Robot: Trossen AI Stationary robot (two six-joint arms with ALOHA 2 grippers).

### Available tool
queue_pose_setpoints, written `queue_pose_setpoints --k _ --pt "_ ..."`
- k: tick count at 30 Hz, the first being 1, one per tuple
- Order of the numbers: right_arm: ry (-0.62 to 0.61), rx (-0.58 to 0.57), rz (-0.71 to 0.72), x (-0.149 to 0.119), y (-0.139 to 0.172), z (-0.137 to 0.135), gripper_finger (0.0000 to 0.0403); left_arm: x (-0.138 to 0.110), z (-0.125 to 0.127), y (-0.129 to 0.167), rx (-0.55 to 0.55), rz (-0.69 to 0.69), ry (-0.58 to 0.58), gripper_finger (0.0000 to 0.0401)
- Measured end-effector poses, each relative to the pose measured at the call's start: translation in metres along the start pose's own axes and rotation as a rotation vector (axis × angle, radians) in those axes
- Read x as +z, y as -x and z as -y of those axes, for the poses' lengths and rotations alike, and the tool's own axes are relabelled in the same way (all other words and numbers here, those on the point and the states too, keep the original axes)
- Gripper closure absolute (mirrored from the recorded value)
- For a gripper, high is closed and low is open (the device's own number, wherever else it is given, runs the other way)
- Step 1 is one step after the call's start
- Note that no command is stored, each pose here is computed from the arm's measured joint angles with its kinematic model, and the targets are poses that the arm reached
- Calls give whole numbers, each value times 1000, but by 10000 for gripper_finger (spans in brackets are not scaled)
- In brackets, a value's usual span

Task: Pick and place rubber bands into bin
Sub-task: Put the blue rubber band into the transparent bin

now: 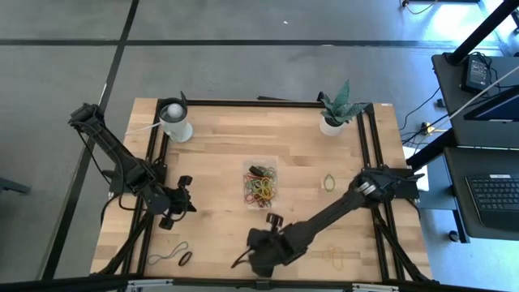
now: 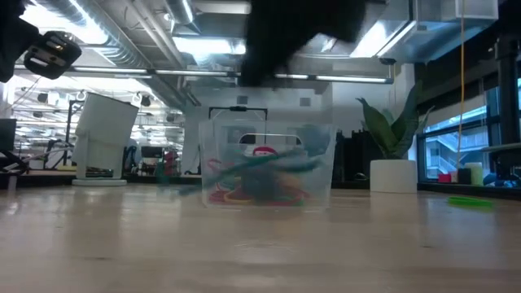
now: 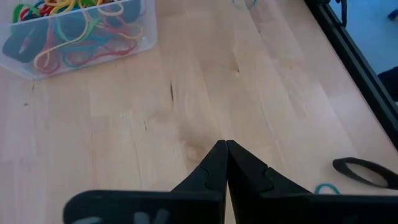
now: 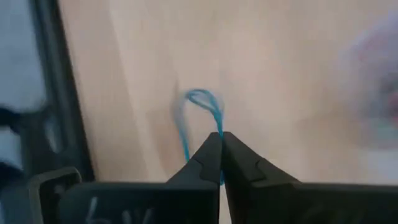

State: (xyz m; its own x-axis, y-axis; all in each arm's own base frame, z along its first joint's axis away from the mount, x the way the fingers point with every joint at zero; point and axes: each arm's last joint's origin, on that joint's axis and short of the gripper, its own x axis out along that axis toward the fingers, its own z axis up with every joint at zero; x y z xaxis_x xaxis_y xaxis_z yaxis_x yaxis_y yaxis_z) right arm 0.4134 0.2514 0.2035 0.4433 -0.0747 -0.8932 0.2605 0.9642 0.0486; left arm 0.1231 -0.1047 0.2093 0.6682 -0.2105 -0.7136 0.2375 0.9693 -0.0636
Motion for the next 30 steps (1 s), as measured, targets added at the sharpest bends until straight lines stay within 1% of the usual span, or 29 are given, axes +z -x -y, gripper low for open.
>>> queue_pose_setpoints --k 4,8,10,16,20,22,25,27,30 --pt "-21 -47 84 14 31 15 400 0 0 0 0 0 6 398" --pt "-75 -60 177 35 67 37 399 0 0 0 0 0 6 399" --pt "-71 -91 181 43 74 51 400 0 0 0 0 1 6 398" --pt "-78 -180 148 68 74 98 401 0 0 0 0 1 6 396" --pt "-95 -237 82 76 58 126 401 0 0 0 0 0 9 399" --pt "-116 -246 49 78 49 138 401 0 0 0 0 1 18 399" --pt "-138 -228 -22 75 36 151 402 0 0 0 0 1 33 396" --pt "-148 -224 -62 71 25 158 402 0 0 0 0 1 33 396" --pt "-176 -228 -85 64 9 163 397 0 0 0 4 2 33 397"
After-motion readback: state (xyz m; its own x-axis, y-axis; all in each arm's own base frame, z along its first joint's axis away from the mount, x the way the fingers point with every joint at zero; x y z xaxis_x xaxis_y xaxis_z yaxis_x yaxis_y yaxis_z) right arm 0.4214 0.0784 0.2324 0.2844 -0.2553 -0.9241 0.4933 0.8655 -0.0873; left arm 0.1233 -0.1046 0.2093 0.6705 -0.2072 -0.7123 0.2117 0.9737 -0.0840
